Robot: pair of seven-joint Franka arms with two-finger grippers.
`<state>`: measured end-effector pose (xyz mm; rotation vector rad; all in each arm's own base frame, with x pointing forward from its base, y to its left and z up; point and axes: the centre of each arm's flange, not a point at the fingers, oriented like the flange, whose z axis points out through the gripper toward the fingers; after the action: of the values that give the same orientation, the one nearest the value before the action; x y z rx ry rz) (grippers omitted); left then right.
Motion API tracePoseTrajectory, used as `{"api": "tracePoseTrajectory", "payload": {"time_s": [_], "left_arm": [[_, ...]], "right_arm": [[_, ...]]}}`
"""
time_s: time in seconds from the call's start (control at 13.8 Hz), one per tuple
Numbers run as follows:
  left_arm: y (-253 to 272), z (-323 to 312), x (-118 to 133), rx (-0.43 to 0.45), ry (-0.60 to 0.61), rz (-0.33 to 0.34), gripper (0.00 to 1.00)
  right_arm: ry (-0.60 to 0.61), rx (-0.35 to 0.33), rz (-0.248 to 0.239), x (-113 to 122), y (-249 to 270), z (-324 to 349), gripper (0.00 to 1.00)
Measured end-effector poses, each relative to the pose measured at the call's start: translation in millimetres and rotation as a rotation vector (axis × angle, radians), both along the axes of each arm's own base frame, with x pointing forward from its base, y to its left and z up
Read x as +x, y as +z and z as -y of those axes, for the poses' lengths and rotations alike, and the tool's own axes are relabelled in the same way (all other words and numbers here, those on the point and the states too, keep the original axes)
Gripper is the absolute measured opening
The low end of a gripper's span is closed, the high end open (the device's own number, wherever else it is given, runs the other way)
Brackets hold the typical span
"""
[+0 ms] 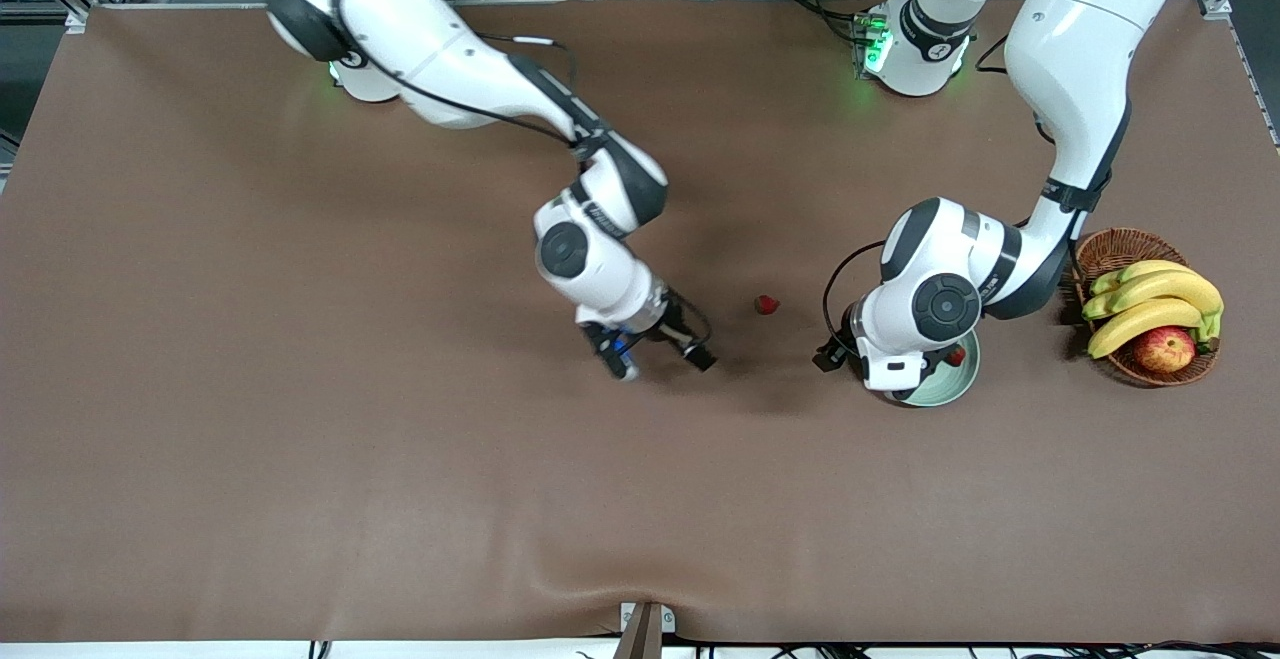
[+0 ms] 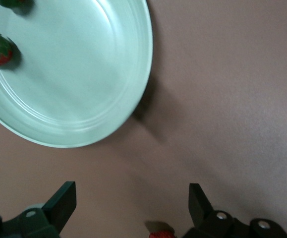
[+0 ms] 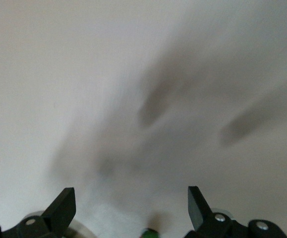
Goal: Collect all strawberries into plate
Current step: 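Grasp the third strawberry with the left gripper while the right gripper withdraws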
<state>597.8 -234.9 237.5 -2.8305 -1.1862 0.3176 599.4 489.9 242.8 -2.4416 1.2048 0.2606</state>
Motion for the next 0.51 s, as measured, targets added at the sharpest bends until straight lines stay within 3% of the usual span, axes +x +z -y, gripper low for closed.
{"api": "tracePoseTrajectory", "payload": {"time_s": [0.51], "left_arm": [[-5,86,-33,0.016,0.015,0.003,1.0]], "right_arm": [[0.253,-0.076,-0.125,57,120,169,1.0]]}}
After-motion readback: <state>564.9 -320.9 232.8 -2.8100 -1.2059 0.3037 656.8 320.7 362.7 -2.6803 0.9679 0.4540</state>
